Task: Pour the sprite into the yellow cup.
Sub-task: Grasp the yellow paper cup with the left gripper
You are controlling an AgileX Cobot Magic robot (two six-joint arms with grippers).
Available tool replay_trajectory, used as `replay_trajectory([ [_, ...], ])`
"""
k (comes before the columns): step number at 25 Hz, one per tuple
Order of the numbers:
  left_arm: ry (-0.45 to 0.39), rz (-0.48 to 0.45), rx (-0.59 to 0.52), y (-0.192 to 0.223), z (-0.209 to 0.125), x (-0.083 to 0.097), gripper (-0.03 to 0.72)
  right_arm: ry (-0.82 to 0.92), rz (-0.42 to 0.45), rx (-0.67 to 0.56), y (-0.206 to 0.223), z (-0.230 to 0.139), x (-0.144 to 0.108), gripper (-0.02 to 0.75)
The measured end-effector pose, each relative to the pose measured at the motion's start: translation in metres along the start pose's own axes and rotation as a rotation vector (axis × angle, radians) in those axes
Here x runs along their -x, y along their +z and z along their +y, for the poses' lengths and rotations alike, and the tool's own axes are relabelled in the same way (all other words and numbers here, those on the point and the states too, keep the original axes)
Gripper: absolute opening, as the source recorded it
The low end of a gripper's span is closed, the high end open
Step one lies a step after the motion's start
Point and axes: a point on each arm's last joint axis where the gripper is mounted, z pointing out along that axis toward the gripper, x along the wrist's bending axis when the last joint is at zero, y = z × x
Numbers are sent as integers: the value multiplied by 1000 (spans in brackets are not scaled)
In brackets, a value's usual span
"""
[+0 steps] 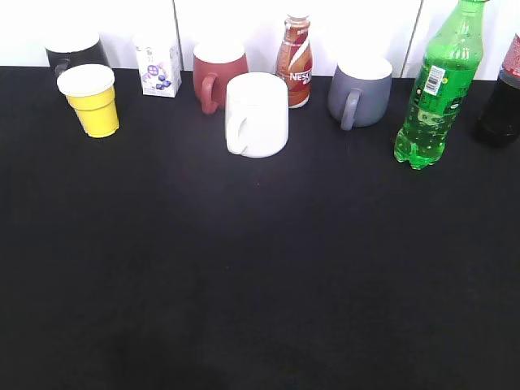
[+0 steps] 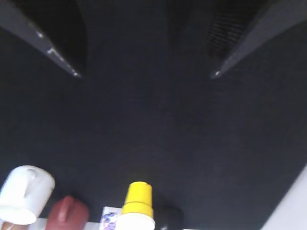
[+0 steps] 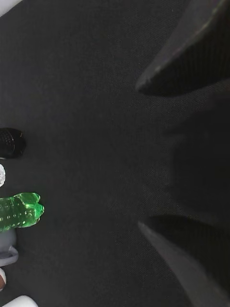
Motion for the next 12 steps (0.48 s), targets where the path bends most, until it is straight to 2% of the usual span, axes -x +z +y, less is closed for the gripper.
replay_trajectory([
  [2,0,-5,53,-3,6,1,587,0,0,0,0,0,0,585],
  [6,-15,-32,431,-2,42,2,587,0,0,0,0,0,0,585],
  [10,-24,13,542,74,36,-9,577,0,0,0,0,0,0,585],
  [12,-24,38,516,108,31,-14,576,0,1,0,0,0,0,585],
])
